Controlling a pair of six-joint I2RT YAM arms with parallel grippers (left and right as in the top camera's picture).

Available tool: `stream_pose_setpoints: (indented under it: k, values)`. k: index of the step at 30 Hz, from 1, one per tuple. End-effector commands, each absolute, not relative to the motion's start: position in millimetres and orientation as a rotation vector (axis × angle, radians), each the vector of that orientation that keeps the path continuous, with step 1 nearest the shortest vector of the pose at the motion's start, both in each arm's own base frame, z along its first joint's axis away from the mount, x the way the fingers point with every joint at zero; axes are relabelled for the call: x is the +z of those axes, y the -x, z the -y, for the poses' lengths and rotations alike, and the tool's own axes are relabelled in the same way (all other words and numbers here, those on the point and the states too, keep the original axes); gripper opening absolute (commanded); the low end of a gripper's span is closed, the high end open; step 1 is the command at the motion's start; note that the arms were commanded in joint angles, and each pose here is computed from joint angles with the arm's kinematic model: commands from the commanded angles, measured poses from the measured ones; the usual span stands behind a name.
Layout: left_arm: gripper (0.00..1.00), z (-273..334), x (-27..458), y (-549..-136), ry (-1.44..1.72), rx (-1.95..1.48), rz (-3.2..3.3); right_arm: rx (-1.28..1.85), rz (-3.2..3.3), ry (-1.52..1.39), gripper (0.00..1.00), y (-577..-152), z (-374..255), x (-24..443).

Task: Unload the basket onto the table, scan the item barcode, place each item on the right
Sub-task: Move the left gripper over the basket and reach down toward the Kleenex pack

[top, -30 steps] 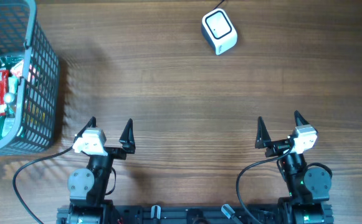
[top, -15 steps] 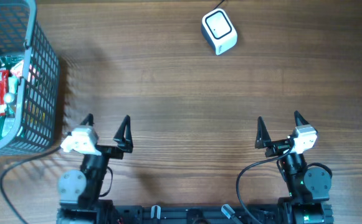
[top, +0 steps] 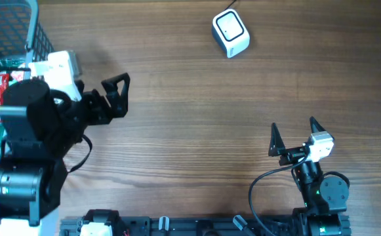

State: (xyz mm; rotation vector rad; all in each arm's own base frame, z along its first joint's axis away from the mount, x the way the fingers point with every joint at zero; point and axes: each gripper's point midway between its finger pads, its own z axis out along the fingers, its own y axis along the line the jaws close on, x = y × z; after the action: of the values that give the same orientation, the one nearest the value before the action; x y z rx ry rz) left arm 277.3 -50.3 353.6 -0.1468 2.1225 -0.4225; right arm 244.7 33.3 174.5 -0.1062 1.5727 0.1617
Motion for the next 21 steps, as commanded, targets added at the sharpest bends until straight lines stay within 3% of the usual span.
stream_pose_setpoints:
  k: [1,2,3,6,7,8,21]
  values:
    - [1.0,52,349,-271,0.147,-0.437,-2.161,0.152,-1.562,0.111,1.0,-244,-33,176]
    - [1.0,52,348,-270,0.149,-0.436,-2.169,0.153,-1.562,0.111,1.0,-244,-33,177]
    - [0.93,51,347,-269,0.15,-0.436,-2.174,0.152,-1.562,0.111,1.0,-244,-32,177]
    - [0.57,51,346,-269,0.151,-0.435,-2.18,0.152,-1.562,0.111,1.0,-244,-32,176]
    - [0.2,51,345,-268,0.151,-0.435,-2.181,0.152,-1.562,0.111,1.0,-244,-32,176]
    - [0.04,51,344,-268,0.152,-0.435,-2.188,0.152,-1.562,0.111,1.0,-244,-32,177]
    - [0.04,51,337,-263,0.16,-0.433,-2.221,0.152,-1.562,0.111,1.0,-244,-32,177]
